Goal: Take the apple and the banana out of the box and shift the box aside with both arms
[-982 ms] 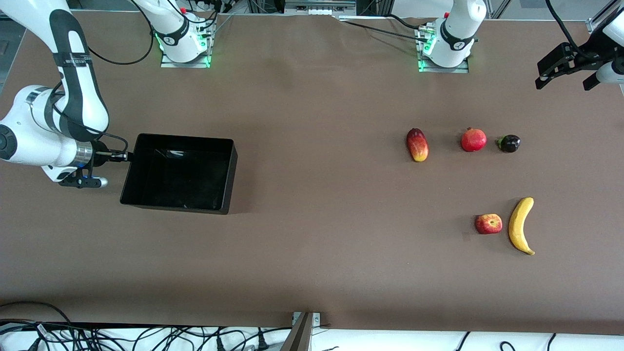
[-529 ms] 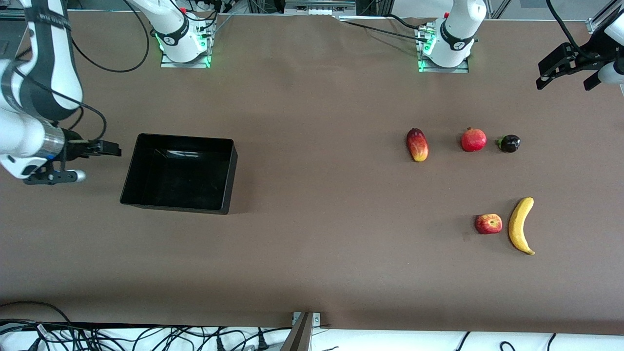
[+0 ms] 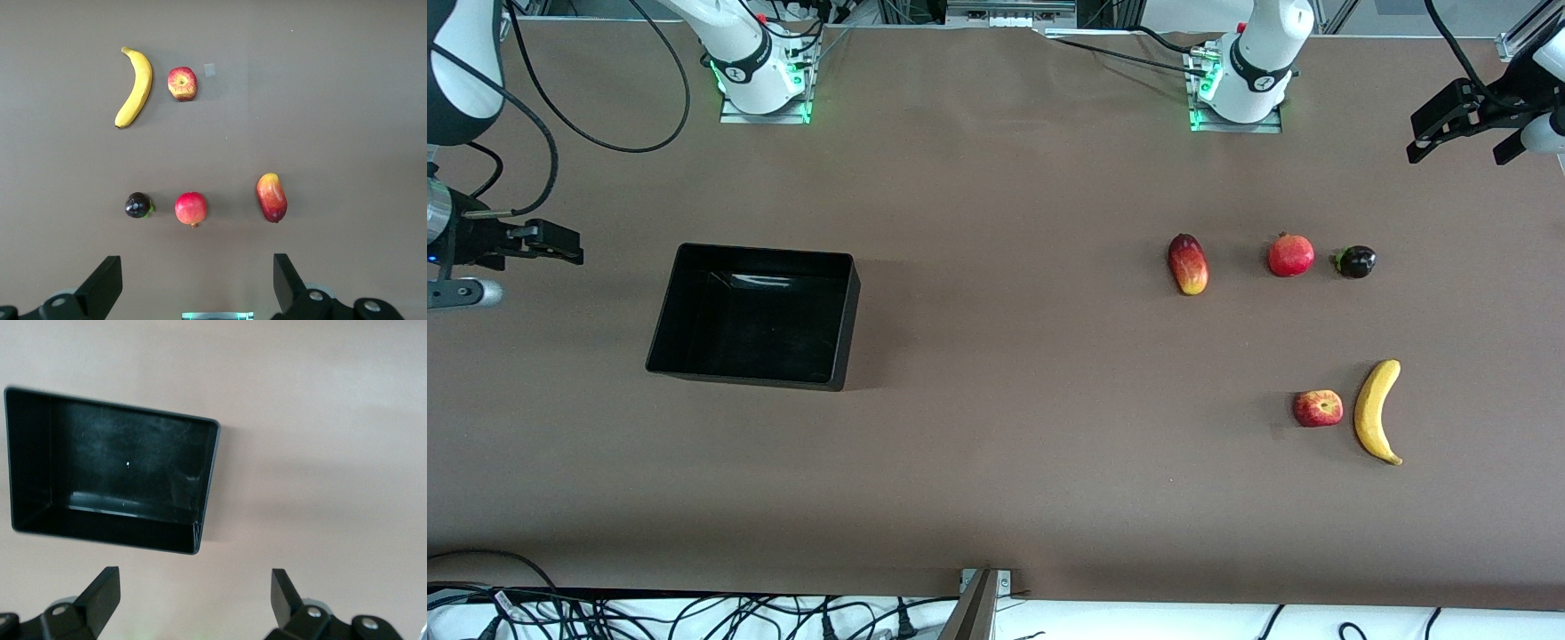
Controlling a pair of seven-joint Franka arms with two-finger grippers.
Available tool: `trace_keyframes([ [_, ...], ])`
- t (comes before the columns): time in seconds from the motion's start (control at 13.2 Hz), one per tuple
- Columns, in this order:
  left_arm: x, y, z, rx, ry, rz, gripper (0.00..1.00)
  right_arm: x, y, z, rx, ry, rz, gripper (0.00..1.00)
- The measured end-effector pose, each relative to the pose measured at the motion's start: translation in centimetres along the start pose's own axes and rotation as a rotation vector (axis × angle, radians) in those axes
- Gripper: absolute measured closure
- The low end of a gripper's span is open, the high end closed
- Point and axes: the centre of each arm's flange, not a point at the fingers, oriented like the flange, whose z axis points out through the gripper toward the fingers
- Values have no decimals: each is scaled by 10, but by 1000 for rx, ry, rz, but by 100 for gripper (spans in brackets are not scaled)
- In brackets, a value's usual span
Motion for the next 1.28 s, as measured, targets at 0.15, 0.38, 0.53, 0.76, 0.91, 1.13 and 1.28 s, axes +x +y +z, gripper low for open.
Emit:
trace_keyframes([
  [0.15,0,0,0,0,0,0,0,4,-3,-5,2,31,84,0],
  [0.38,0,0,1,0,-1,0,0,3,-10,-14,3,47,104,0],
  [0.53,0,0,2,0,-4,0,0,-2,-8,-23,6,58,107,0],
  [0.76,0,0,2,0,-5,0,0,-10,-13,-31,21,63,101,0],
  [0.91,0,0,3,0,-5,0,0,-23,-30,-33,51,59,96,0],
  [1.13,0,0,3,0,-6,0,0,-50,-40,-36,68,89,141,0],
  [1.28,0,0,3,0,-6,0,0,-57,-38,-37,69,103,145,0],
])
